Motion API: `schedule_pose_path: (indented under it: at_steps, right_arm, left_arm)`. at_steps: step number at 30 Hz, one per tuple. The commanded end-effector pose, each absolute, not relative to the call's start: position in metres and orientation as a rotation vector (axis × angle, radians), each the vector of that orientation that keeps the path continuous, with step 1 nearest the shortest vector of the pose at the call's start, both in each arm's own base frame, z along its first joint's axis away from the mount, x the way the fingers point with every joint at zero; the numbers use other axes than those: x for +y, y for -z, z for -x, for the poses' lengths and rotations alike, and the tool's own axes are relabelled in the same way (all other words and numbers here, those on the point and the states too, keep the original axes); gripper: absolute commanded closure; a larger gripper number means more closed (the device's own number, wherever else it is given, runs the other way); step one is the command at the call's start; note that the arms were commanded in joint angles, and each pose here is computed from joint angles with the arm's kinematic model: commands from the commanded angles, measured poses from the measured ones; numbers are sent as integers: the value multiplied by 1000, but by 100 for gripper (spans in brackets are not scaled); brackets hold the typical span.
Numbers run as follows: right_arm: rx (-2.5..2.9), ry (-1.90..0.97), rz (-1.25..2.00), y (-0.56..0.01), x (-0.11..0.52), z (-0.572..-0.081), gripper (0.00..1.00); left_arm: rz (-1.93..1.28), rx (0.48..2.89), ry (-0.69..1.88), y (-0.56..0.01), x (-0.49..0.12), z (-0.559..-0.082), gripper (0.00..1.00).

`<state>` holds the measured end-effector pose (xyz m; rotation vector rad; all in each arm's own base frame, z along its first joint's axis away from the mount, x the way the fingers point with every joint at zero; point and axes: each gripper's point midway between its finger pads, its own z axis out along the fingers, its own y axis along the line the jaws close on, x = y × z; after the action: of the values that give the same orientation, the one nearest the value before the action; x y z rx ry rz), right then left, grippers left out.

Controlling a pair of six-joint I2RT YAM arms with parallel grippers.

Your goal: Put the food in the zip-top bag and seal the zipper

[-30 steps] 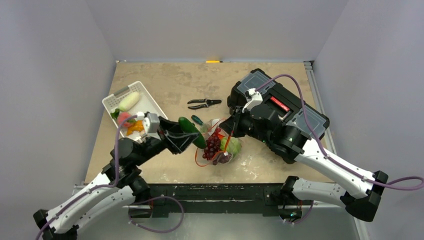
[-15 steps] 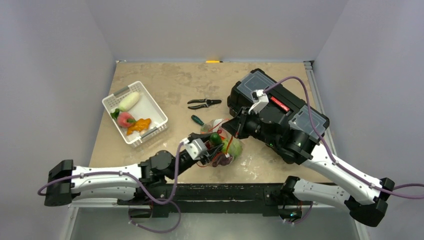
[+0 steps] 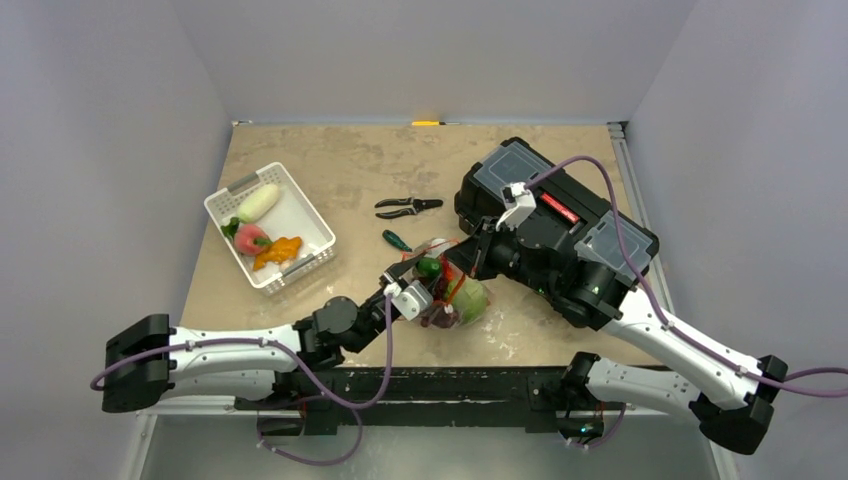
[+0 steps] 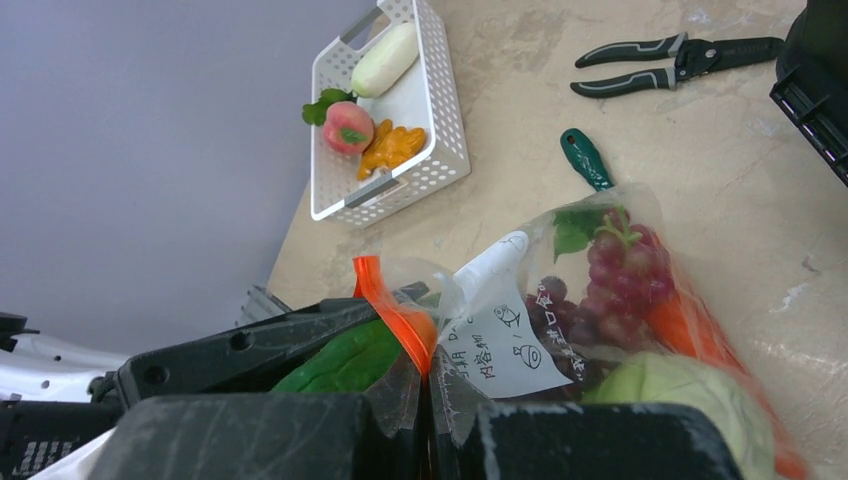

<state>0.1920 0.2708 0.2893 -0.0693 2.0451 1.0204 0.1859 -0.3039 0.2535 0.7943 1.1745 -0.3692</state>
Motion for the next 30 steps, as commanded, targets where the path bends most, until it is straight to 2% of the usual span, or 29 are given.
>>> schedule_pose_path:
  at_steps: [1, 3, 4, 5, 6, 8, 17, 24, 26, 30]
  right_arm:
    - [1885, -1156, 46, -338, 273, -190, 100]
    - [1885, -1157, 45, -338, 273, -190, 100]
    - [1885, -1156, 47, -338, 273, -190, 100]
    - [1885, -1156, 48, -338, 273, -190, 100]
    - [1887, -1156, 48, -337, 273, -190, 100]
    - [1888, -1154, 52, -337, 274, -190, 100]
    - [1892, -1135, 77, -338, 276, -192, 100]
    - [1895, -1131, 94, -338, 279, -193, 100]
    - [1898, -1129, 97, -338, 280, -193, 100]
    - [1898, -1131, 102, -338, 280, -193, 100]
  left_arm:
    - [-786, 1171, 431, -261, -304, -188, 70]
    - [-814, 1185, 459, -255, -307, -186, 58]
    - [-821, 1197, 486, -254, -307, -185, 38]
    - [-826, 1221, 515, -253, -305, -184, 14]
    - [-819, 1242, 554, -255, -304, -183, 5]
    - [-839, 1320, 603, -252, -300, -180, 1]
    - [-773, 1717, 811, -279, -273, -144, 0]
    - [-562, 1923, 781, -269, -235, -139, 1]
    - [-490, 1983, 751, -260, -221, -138, 7]
    - [-354, 2055, 770, -248, -213, -136, 32]
